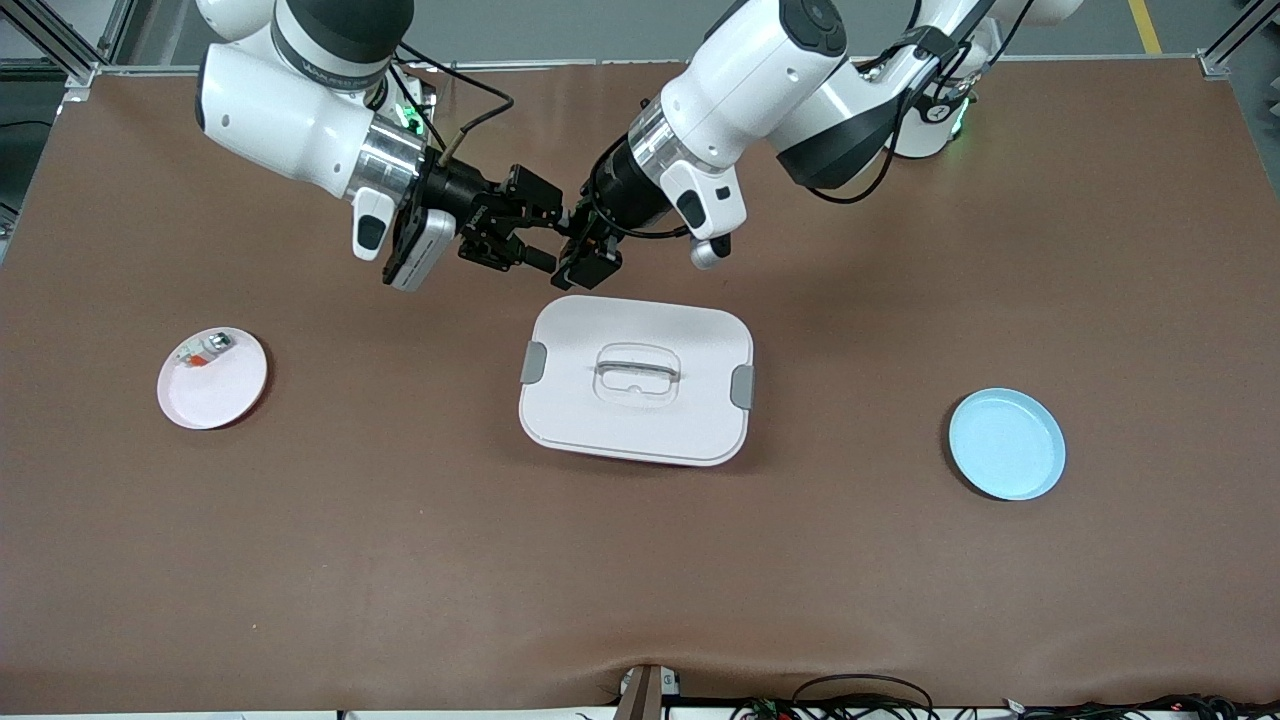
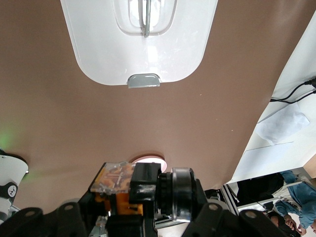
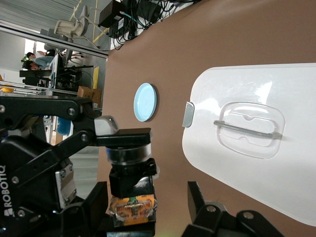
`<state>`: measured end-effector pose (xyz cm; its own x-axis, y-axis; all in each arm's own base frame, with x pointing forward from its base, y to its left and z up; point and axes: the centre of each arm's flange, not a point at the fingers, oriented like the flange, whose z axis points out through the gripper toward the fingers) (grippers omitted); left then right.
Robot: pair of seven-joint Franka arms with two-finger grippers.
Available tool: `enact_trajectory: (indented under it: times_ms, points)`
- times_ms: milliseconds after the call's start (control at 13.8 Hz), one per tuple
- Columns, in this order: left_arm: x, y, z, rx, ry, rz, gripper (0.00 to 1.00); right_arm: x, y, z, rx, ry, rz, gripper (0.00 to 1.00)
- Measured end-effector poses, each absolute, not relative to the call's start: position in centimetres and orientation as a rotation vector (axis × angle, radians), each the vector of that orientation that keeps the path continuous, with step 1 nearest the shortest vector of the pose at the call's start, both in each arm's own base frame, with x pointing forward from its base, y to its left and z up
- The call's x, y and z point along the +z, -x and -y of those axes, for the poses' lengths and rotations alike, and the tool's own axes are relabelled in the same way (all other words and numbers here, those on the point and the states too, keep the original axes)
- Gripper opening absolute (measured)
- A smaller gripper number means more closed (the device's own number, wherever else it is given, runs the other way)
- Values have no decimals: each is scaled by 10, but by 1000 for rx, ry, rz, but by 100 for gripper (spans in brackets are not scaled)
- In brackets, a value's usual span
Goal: Transfer orange switch to right arm and place
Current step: 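Grasp the switch with the right gripper and open the left gripper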
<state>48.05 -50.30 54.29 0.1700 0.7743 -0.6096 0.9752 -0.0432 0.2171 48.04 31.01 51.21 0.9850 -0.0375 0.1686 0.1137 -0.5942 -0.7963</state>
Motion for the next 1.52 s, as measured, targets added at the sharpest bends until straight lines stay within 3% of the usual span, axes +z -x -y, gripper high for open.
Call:
enact_trajectory:
  times_ms: [434,579,724,796,1303,1520]
  points:
    - [543,-481,503,-441,-1864,-1651,72,503,-475,-328,-231,2210,56,72]
    - [542,-481,503,-442,-1864,-1651,72,503,-475,-329,-232,2210,55,67]
    - [540,-481,503,-444,-1866,-1654,72,506,-475,-331,-227,2199,57,44]
    - [540,-481,503,-444,-1866,-1655,72,506,-475,-331,-226,2198,56,41]
    - [540,-481,503,-444,-1865,-1654,72,507,-475,-331,-226,2197,57,41]
    - [540,-481,503,-444,-1866,-1654,98,510,-479,-327,-238,2193,49,41]
